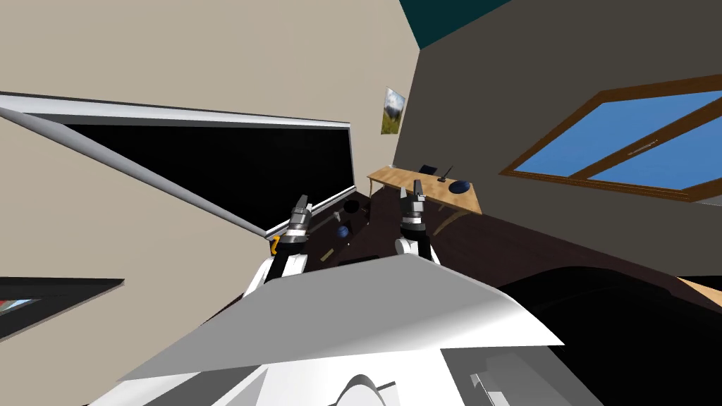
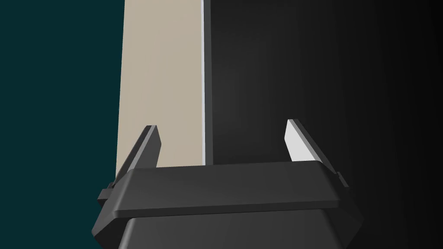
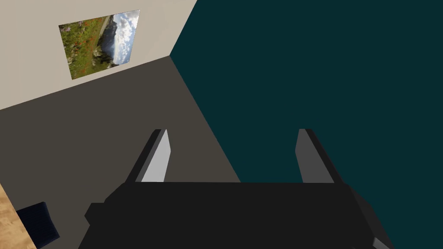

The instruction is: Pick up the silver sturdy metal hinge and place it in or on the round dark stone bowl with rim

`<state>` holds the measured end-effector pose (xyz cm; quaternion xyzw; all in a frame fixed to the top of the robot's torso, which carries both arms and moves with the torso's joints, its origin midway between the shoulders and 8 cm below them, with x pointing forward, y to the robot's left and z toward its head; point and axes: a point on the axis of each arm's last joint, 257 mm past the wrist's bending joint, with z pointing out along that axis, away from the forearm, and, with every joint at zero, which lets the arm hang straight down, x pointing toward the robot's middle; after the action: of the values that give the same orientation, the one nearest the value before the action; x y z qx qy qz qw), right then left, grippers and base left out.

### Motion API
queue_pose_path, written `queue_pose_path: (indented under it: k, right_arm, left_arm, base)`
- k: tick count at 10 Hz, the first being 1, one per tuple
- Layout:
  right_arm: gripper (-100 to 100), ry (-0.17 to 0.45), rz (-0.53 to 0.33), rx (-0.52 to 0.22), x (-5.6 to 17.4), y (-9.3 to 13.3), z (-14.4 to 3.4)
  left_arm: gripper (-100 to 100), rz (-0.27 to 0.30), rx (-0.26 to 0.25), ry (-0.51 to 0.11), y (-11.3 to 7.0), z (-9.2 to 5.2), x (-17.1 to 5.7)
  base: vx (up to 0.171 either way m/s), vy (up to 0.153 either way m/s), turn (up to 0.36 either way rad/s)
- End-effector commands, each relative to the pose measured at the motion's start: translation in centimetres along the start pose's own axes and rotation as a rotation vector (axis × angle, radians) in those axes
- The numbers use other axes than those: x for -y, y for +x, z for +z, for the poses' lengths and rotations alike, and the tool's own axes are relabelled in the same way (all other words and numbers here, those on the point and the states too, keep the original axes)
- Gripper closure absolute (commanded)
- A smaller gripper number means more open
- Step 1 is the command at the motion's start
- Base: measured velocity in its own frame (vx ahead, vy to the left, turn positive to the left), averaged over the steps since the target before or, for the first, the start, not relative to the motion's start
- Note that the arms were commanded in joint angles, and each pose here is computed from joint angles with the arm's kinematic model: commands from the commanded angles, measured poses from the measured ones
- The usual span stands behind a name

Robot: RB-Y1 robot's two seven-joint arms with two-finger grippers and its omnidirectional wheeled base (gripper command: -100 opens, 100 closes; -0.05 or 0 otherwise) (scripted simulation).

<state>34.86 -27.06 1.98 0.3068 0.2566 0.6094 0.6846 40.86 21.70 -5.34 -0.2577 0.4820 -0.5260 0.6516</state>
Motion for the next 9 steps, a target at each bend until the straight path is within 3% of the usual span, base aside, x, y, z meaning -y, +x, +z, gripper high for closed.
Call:
queue_pose_path:
  k: [1, 2, 3, 8, 9]
  right_arm:
    - [0, 0.0, 0.0, 0.0, 0.0, 0.0, 0.0]
    - [0, 0.0, 0.0, 0.0, 0.0, 0.0, 0.0]
    - [0, 0.0, 0.0, 0.0, 0.0, 0.0, 0.0]
    - [0, 0.0, 0.0, 0.0, 0.0, 0.0, 0.0]
    - [0, 0.0, 0.0, 0.0, 0.0, 0.0, 0.0]
  left_arm:
    - [-100, 0.018, -0.02, -0.027, 0.4, 0.0, -1.4]
    - [-100, 0.047, -0.052, -0.067, 1.2, -0.2, -3.2]
    - [-100, 0.047, -0.052, -0.067, 1.2, -0.2, -3.2]
    - [-100, 0.213, -0.205, -0.265, 3.8, -1.8, -11.9]
    - [-100, 0.213, -0.207, -0.276, 3.8, -2.0, -12.5]
  base:
    - [-0.035, 0.083, -0.055]
    - [-0.019, 0.063, -0.099]
    - [-0.012, 0.048, -0.051]
    - [-0.028, 0.102, -0.159]
    - [-0.015, 0.075, -0.052]
